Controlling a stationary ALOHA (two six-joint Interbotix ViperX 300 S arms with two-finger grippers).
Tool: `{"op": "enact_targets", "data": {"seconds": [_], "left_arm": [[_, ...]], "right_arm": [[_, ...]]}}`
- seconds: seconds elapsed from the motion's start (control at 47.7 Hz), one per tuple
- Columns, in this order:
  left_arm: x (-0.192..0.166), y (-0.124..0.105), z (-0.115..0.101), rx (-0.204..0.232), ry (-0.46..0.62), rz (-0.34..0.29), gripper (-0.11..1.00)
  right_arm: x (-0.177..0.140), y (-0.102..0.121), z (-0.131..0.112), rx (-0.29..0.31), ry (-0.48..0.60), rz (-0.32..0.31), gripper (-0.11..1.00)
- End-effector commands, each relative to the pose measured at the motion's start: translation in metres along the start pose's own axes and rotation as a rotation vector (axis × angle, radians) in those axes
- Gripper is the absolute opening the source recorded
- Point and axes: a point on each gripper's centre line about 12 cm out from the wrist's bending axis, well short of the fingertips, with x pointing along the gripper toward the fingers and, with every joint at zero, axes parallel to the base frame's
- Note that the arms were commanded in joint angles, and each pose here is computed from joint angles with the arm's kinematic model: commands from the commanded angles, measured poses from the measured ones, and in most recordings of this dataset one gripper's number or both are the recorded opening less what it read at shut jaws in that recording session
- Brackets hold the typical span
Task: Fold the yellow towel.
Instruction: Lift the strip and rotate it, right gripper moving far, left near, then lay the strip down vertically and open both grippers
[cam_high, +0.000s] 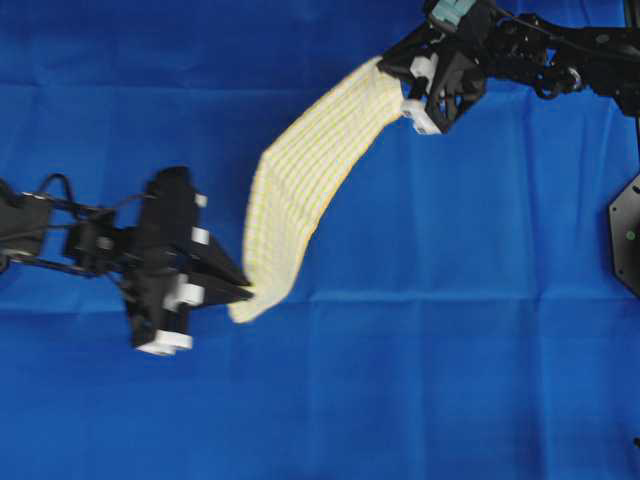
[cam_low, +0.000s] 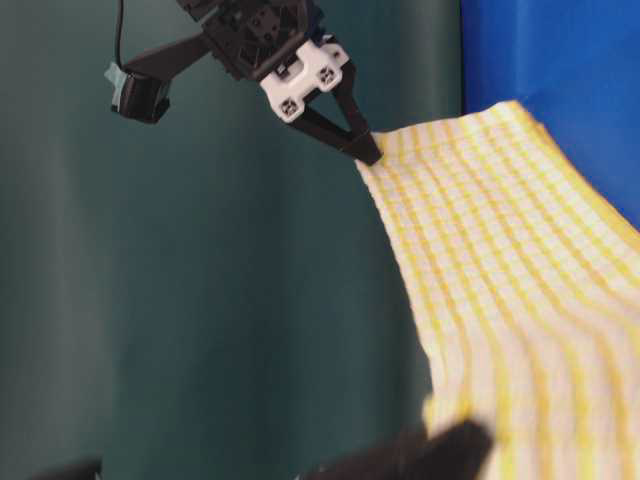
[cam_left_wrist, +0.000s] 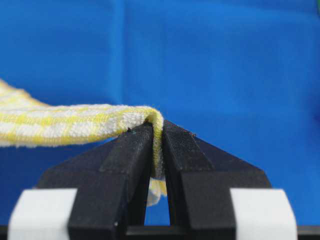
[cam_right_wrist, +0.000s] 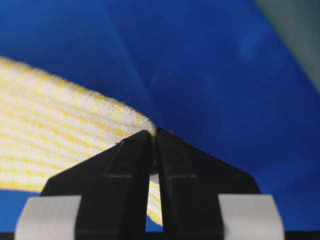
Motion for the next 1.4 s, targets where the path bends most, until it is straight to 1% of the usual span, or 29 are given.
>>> {"op": "enact_targets", "data": {"seconds": [0.0, 0.231, 0.503, 0.692, 0.838, 1.006, 1.383], "left_arm": [[0.011, -0.009, 0.021, 0.005, -0.035, -0.017, 0.04], [0.05, -0.016, 0.039, 0.007, -0.03, -0.018, 0.04], [0.082, -0.027, 0.07, 0.011, -0.075, -0.035, 0.04], [0.097, -0.038, 0.084, 0.024, -0.089, -0.052, 0.04], [0.106, -0.043, 0.087, 0.027, -0.08, -0.056, 0.04], [0.116, -0.042, 0.084, 0.027, -0.059, -0.051, 0.04], [0.115, -0.041, 0.08, 0.028, -0.046, -0.048, 0.04]], "right_arm": [[-0.001, -0.003, 0.018, 0.002, -0.057, -0.006, 0.03], [0.002, -0.011, 0.023, 0.003, -0.066, -0.025, 0.03], [0.002, -0.019, 0.029, 0.009, -0.095, -0.045, 0.03], [0.004, -0.023, 0.03, 0.015, -0.1, -0.055, 0.03], [0.006, -0.025, 0.03, 0.016, -0.098, -0.058, 0.03], [0.008, -0.025, 0.029, 0.016, -0.093, -0.059, 0.03], [0.008, -0.025, 0.03, 0.016, -0.095, -0.058, 0.03]]}}
